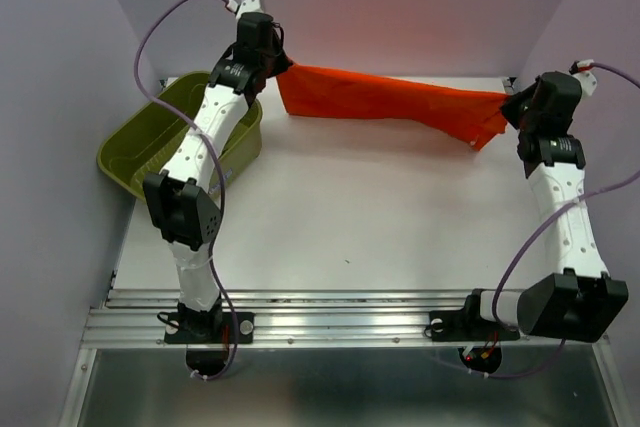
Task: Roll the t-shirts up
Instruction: Flatten out the T-shirt at the center of the board.
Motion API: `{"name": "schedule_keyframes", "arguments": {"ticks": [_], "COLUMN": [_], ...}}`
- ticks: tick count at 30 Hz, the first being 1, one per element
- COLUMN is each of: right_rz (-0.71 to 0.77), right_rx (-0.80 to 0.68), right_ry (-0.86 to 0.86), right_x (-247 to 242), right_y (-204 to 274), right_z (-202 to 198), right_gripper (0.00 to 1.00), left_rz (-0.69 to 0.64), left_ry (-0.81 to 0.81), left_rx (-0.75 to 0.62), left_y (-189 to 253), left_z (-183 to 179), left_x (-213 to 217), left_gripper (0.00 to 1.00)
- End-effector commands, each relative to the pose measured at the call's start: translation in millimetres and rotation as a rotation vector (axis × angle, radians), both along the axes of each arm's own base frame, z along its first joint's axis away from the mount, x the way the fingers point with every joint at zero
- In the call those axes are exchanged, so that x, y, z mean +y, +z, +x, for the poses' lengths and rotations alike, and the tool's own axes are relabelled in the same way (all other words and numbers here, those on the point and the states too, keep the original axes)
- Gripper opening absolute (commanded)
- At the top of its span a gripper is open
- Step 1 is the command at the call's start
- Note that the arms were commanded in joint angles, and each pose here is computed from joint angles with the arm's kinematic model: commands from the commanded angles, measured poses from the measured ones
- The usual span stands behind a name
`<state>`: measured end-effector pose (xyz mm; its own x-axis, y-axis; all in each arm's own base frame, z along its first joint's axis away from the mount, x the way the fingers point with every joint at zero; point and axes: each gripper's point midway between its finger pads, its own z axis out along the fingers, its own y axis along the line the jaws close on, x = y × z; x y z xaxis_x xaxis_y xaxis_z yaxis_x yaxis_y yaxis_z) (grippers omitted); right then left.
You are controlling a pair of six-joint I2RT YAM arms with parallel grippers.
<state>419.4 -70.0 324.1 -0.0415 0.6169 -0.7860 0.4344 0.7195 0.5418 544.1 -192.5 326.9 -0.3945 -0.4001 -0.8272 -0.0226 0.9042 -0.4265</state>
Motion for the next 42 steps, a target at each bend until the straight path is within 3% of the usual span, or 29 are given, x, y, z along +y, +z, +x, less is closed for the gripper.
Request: {"name": "schedule_keyframes", "arguments": {"ticks": [1,3,4,5,7,8,12,15,19,23,28,33,37,42], "right_rz": [-0.037,-0.041,-0.039,-0.035,-0.027,-0.026,-0.017,-0.011,0.02,0.218,0.273,0.347,0.294,0.147], "right_rx": [0.227,0.328,0.358,0.404,0.45,0.47,0.544,0.57,0.588,0.611,0.696,0.74,0.708,0.727], "right_ry": [-0.06,-0.084,-0.085,-0.095,-0.1,-0.095,-0.053,-0.028,0.027,0.182,0.261,0.261,0.203,0.032], "right_x": [-11,-12,-11,-11,-10,-9,-7,-6,7,60,119,144,133,79], "right_y": [-61,-89,-98,-115,-128,-135,-147,-143,-154,-190,-220,-247,-254,-257], "right_z": [-49,-77,-86,-98,-112,-113,-92,-78,-91,-127,-167,-187,-167,-121], "right_gripper": [0.01,0.01,0.01,0.01,0.19,0.4,0.54,0.55,0.56,0.56,0.56,0.57,0.55,0.55], "left_rz": [0.007,0.026,0.054,0.051,0.068,0.05,0.096,0.137,0.174,0.194,0.205,0.201,0.204,0.199], "left_ry": [-0.083,-0.101,-0.119,-0.129,-0.169,-0.194,-0.25,-0.238,-0.23,-0.228,-0.211,-0.181,-0.169,-0.179], "left_rx": [0.002,0.08,0.166,0.169,0.239,0.247,0.309,0.311,0.313,0.324,0.332,0.325,0.319,0.334], "left_y": [1,-37,-80,-82,-122,-126,-158,-163,-168,-177,-179,-174,-171,-176], "left_z": [-41,-65,-83,-97,-124,-132,-148,-141,-135,-133,-131,-127,-124,-129], "left_x": [-5,-2,-4,-5,-16,-24,-51,-55,-52,-51,-44,-29,-21,-21], "left_gripper": [0.0,0.0,0.0,0.0,0.0,0.0,0.0,0.0,0.0,0.0,0.0,0.0,0.0,0.0]}}
